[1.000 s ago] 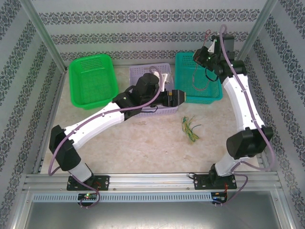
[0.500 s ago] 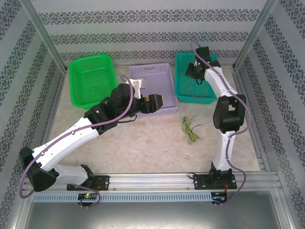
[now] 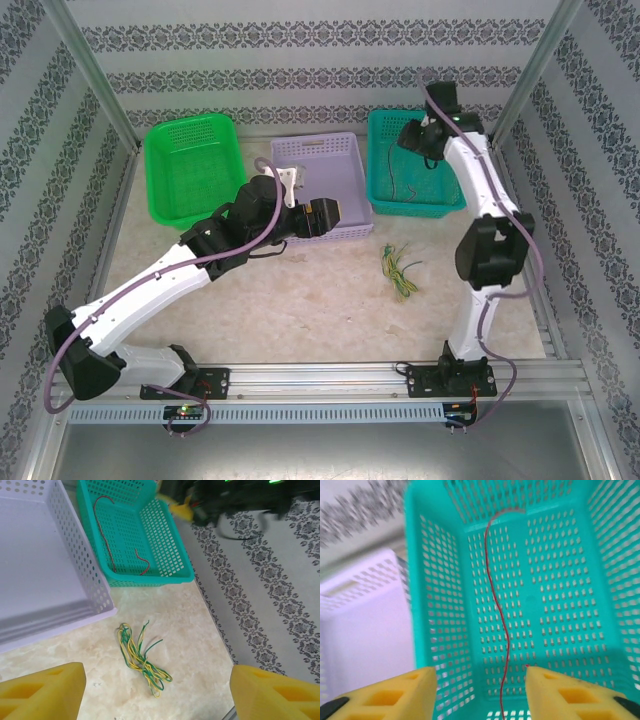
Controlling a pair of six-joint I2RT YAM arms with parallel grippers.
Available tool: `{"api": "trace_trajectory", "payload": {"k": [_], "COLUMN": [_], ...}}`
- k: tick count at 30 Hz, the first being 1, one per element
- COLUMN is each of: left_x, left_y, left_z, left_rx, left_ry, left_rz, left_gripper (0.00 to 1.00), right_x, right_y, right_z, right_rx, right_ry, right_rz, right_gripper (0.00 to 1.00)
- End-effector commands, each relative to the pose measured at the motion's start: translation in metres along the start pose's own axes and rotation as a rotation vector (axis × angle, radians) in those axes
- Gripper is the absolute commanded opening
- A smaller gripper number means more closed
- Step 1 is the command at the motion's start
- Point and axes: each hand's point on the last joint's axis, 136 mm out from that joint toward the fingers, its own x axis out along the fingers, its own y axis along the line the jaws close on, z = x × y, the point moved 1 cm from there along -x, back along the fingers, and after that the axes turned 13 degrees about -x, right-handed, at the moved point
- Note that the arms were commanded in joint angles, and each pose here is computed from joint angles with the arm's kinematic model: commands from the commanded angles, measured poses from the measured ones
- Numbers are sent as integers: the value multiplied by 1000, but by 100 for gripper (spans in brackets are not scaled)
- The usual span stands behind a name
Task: Untangle the cables
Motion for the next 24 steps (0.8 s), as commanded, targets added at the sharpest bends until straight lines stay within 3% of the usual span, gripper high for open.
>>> {"api": "trace_trajectory", "payload": {"k": [1,6,11,16,21,24], "left_x": [-3,-5,-3,8,23,28], "left_y": [0,24,66,101,111,110], "left_z": [8,10,-10,-52,-74,-76], "left_rx": [-33,-120,-207,-291,-349,-335], "left_ry": [-1,35,130,247,304,319], "left_rz": [6,75,173,210,184,188], "left_gripper": [75,73,71,63,57,57], "right_x": [-59,-96,-104,-92,-62,-44], "right_y": [-13,-1,19,3,-8,-6], "right_z": [0,-69,-193,-298,-325,-332], "right_rx": [68,117,138,129,35,68], "right_ry": [-71,-50,184,400,520,580], "right_rz": [-57,-54,-36,-89,-143,-137], "right_gripper": [47,38,40,48,57,60]}}
